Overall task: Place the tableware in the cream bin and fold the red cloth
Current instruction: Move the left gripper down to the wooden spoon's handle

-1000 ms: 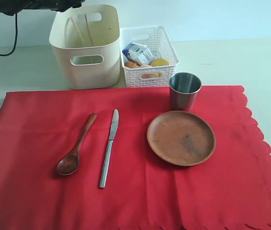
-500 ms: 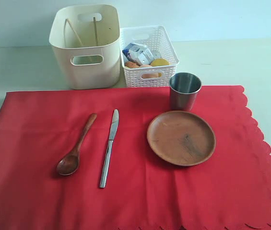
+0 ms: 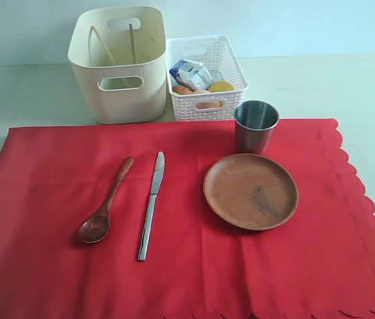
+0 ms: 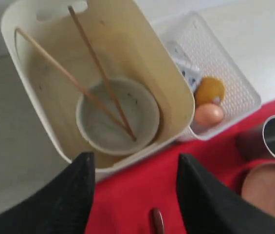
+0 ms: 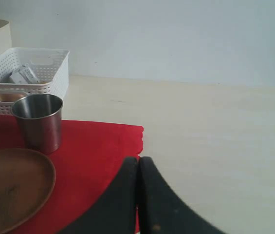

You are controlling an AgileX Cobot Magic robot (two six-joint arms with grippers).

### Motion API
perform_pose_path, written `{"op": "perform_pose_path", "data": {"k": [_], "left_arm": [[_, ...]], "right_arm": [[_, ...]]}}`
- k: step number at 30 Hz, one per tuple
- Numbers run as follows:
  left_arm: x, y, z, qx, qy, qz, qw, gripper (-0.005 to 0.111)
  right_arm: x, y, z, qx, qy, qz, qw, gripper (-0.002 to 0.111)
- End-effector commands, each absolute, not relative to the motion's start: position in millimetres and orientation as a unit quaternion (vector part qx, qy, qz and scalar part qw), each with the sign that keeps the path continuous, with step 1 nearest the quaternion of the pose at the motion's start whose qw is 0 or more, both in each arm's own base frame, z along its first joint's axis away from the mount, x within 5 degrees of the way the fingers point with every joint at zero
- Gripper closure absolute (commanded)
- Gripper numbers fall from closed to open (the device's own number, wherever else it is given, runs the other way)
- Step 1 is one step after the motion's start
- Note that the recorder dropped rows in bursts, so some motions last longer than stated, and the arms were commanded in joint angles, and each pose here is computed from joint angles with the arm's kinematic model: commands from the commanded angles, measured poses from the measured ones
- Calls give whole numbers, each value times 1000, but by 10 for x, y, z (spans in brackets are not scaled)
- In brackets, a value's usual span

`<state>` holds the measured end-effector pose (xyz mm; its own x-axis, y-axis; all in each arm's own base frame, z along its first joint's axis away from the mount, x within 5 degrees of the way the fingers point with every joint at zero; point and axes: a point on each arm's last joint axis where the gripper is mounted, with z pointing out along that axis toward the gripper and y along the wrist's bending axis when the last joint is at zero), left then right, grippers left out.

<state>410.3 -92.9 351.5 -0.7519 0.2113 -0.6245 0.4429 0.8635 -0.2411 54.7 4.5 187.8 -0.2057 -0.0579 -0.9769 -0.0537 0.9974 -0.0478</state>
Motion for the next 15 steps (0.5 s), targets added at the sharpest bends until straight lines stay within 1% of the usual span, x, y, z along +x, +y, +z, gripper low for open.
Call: {"op": "perform_pose_path", "data": {"k": [1,4,8,12,13,15], "left_arm": [[3859,-887,3436,174,931,-194,255,56],[3717,-864,3353,168,936,-194,241,56],[3545,-844,3152,158,944,-193,214,56],[3311,-815,2730,139,956,-196,169,56],[3240,-804,2556,134,960,-196,151,56],[3155,-798,2337,128,962,-198,140,58]], "right_arm": [[545,44,1866,-34,776,-3,630,108],[545,44,1866,-34,776,-3,630,108],[545,44,1866,-34,776,-3,630,108],[545,43,1866,-35,776,-4,630,108],[544,43,1864,-35,776,-3,629,108],[544,43,1864,-35,776,-3,629,108]]}}
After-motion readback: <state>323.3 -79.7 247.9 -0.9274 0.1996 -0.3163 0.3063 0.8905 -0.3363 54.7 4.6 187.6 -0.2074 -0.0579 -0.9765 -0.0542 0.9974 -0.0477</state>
